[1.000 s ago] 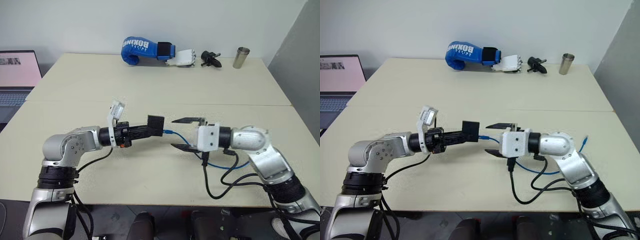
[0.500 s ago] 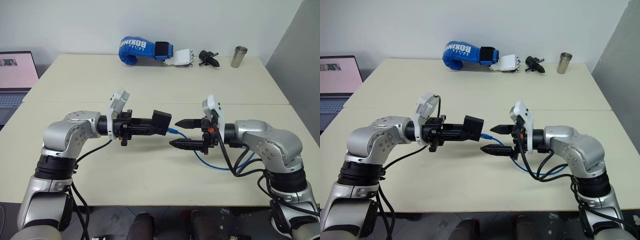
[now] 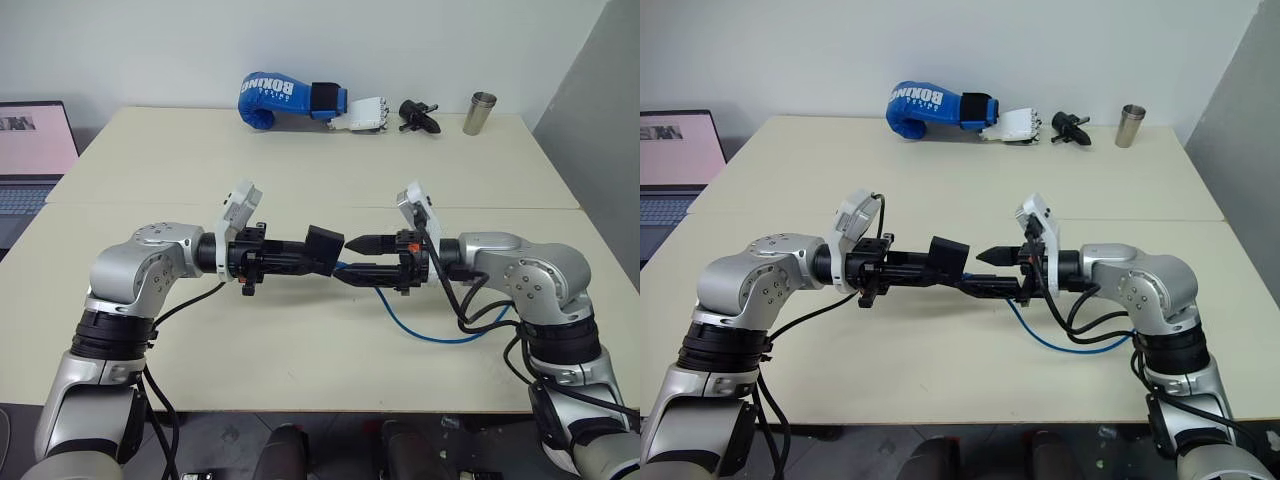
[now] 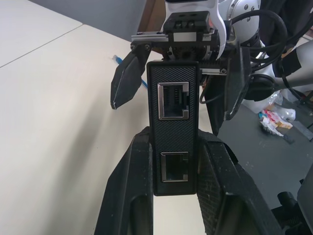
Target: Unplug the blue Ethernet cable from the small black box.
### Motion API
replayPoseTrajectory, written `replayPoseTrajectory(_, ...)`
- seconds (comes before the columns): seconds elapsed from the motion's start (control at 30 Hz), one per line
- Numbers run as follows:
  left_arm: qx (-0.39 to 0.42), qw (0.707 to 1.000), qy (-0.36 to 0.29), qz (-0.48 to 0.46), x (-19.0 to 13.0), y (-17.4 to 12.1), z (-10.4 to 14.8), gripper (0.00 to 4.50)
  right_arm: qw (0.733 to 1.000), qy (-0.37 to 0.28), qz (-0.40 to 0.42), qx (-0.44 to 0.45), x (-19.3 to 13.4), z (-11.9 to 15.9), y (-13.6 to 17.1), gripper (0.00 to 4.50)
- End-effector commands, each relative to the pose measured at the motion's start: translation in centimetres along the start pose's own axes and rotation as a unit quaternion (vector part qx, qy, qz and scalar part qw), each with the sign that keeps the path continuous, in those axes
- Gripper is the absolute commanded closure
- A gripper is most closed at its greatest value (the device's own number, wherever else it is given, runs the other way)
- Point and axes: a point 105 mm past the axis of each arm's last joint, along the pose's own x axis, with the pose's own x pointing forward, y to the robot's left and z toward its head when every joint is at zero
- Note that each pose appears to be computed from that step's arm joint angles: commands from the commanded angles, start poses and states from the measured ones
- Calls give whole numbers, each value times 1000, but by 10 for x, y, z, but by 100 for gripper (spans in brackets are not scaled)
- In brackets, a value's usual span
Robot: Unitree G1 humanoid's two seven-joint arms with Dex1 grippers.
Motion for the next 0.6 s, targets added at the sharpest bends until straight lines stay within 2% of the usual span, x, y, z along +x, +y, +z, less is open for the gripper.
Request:
replayPoseTrajectory(0.03, 21, 1000, -6, -3, -2, -5, 9, 371, 1000, -8, 10, -27, 1, 10, 3, 3)
replayPoseTrajectory(0.6, 24, 1000, -6, -7, 0, -7, 10, 371, 1000, 1, 11, -28, 4, 6, -4, 3)
